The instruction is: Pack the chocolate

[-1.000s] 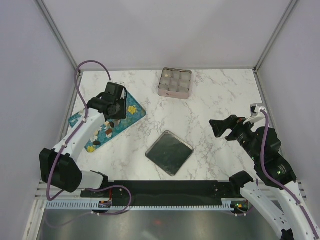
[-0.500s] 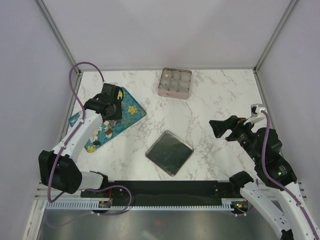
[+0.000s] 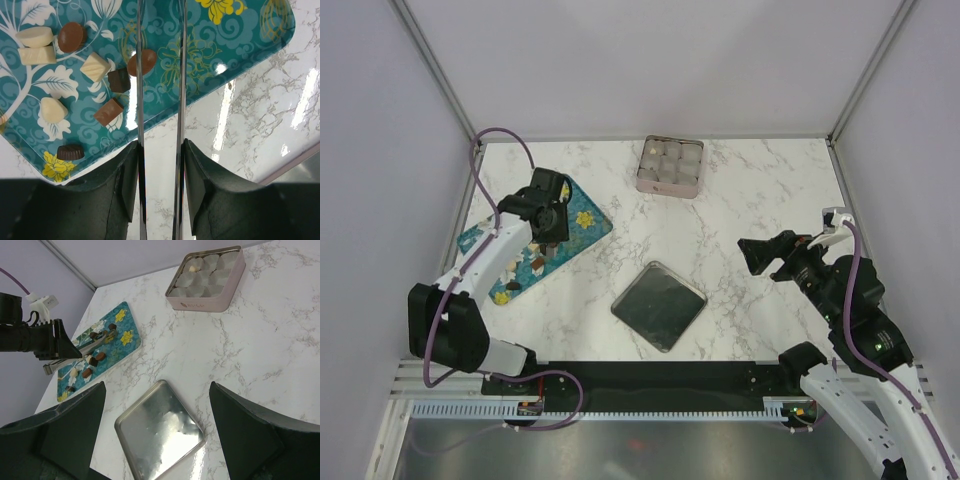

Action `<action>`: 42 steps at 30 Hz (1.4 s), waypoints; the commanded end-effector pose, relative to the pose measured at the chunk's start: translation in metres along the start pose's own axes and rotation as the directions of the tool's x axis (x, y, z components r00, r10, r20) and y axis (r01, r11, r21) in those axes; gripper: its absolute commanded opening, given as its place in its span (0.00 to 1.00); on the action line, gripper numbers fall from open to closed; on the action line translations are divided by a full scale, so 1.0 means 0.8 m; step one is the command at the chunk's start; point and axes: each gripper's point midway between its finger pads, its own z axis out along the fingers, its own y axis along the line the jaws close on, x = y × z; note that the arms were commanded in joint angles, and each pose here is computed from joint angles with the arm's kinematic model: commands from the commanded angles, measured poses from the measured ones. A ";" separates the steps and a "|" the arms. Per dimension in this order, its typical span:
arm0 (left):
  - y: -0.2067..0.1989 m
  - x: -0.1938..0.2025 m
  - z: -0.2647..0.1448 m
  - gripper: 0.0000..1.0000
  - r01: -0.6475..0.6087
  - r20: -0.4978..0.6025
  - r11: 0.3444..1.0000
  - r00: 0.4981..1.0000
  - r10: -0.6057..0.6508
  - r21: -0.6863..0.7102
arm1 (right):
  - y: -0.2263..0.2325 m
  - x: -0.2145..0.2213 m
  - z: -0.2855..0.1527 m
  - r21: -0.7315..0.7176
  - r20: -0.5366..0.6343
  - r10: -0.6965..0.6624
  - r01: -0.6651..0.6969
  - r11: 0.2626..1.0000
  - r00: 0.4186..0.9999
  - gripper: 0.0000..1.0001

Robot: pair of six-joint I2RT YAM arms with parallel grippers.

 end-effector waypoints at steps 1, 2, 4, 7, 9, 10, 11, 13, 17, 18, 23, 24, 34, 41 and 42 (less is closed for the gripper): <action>-0.010 -0.011 0.010 0.47 0.058 0.018 0.998 0.998 -0.059 0.029 | 0.008 -0.006 0.003 -0.029 0.025 0.007 -0.006 1.000 1.000 0.93; -0.011 -0.010 0.014 0.47 0.060 0.011 0.998 0.998 -0.060 0.031 | 0.008 -0.007 0.004 -0.029 0.026 0.006 -0.005 1.000 1.000 0.93; -0.012 -0.012 0.016 0.47 0.064 0.011 0.997 0.998 -0.065 0.034 | 0.008 -0.007 0.004 -0.029 0.025 0.002 -0.002 1.000 1.000 0.93; -0.011 -0.014 0.018 0.46 0.065 0.010 0.997 0.998 -0.065 0.032 | 0.008 -0.009 0.004 -0.027 0.029 -0.004 0.004 1.000 1.000 0.93; -0.009 -0.015 0.018 0.46 0.066 0.011 0.997 0.998 -0.066 0.031 | 0.007 -0.009 0.005 -0.023 0.030 -0.004 0.004 1.000 1.000 0.93; -0.010 -0.016 0.017 0.46 0.062 0.014 0.997 0.998 -0.063 0.035 | 0.006 -0.008 0.005 -0.021 0.028 -0.004 0.004 1.000 1.000 0.93; -0.009 -0.017 0.017 0.46 0.060 0.013 0.998 0.998 -0.061 0.034 | 0.006 -0.008 0.006 -0.020 0.026 -0.009 0.009 1.000 1.000 0.93; -0.009 -0.018 0.019 0.43 0.052 0.009 0.998 0.999 -0.052 0.033 | 0.006 -0.008 0.007 -0.019 0.027 -0.007 0.008 1.000 1.000 0.93; -0.010 -0.022 0.022 0.40 0.045 0.008 0.998 0.999 -0.045 0.033 | 0.006 -0.009 0.008 -0.019 0.027 -0.010 0.011 1.000 1.000 0.93; -0.011 -0.024 0.020 0.39 0.042 0.010 0.999 0.999 -0.043 0.034 | 0.006 -0.009 0.008 -0.019 0.027 -0.013 0.014 1.000 1.000 0.93; -0.010 -0.039 0.005 0.37 0.034 0.037 0.999 0.999 -0.035 0.040 | 0.006 -0.010 0.009 -0.019 0.027 -0.013 0.014 1.000 1.000 0.93; -0.009 -0.040 0.001 0.36 0.029 0.038 0.999 0.999 -0.031 0.041 | 0.007 -0.010 0.010 -0.018 0.026 -0.013 0.014 1.000 1.000 0.93; -0.040 -0.088 -0.065 0.36 -0.031 0.170 0.979 0.985 -0.004 0.203 | 0.007 -0.007 0.015 -0.022 0.020 0.002 -0.002 1.000 1.000 0.93; -0.110 -0.156 -0.095 0.34 -0.170 0.289 0.931 0.955 0.074 0.322 | 0.006 -0.013 0.016 -0.010 0.032 -0.008 0.009 1.000 0.999 0.93; -0.118 -0.163 -0.097 0.34 -0.194 0.306 0.925 0.948 0.092 0.325 | 0.004 -0.015 0.016 0.000 0.038 -0.011 0.012 1.000 0.999 0.93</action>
